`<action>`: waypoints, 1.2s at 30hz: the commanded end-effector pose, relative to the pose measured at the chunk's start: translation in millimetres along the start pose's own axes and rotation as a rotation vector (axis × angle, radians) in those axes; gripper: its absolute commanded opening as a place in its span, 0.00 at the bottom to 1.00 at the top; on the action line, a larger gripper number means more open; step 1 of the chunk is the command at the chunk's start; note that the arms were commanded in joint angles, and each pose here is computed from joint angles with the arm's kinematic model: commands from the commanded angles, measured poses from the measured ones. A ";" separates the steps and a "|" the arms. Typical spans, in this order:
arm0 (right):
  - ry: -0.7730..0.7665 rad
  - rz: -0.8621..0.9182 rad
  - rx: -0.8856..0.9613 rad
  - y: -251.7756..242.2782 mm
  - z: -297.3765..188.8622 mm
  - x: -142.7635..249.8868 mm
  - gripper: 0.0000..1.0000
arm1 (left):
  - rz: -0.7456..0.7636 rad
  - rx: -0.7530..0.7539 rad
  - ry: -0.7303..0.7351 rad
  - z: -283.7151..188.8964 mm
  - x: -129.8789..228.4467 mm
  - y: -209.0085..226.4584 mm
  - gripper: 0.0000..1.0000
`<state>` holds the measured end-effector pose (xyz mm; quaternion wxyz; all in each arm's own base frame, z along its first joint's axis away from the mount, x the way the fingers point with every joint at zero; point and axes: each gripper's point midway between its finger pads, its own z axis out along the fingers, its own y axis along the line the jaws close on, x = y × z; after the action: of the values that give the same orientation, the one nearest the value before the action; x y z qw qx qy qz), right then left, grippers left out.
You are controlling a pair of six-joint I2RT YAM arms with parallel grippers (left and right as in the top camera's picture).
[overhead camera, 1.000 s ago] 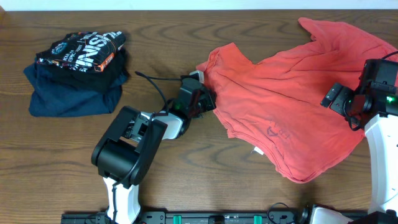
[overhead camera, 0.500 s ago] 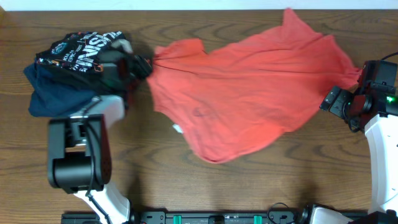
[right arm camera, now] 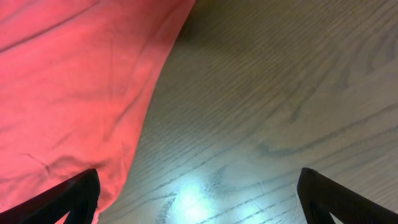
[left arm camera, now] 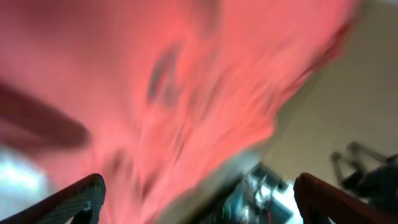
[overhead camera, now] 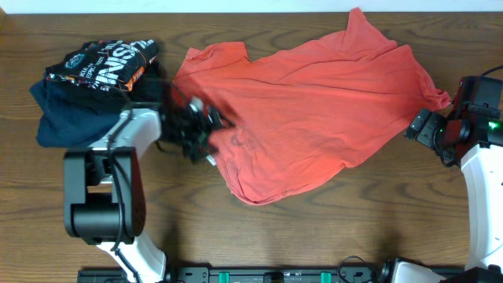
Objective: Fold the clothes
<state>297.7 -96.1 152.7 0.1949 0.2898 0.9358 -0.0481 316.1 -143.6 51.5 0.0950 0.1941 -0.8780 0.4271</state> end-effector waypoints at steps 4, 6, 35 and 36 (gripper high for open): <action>-0.038 -0.001 0.001 -1.8 -6.0 -9.3 0.99 | 0.035 -0.313 0.109 12.0 45.7 42.7 0.98; -0.041 -0.001 0.001 -1.6 -6.0 -9.8 0.99 | 0.041 -0.327 0.141 19.2 56.3 45.1 0.98; -0.035 0.003 0.002 -1.9 -5.9 -8.5 0.99 | 0.153 -0.362 -0.450 -101.0 -85.9 -18.3 0.98; -0.034 0.002 0.002 -2.0 -5.9 -8.2 0.99 | 0.129 -0.382 -0.406 -95.5 -74.7 -13.3 0.98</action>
<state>299.8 -96.7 153.7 0.1997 0.2898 0.9348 -0.0478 407.7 -47.9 104.5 -0.1113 0.2090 -0.9447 0.2269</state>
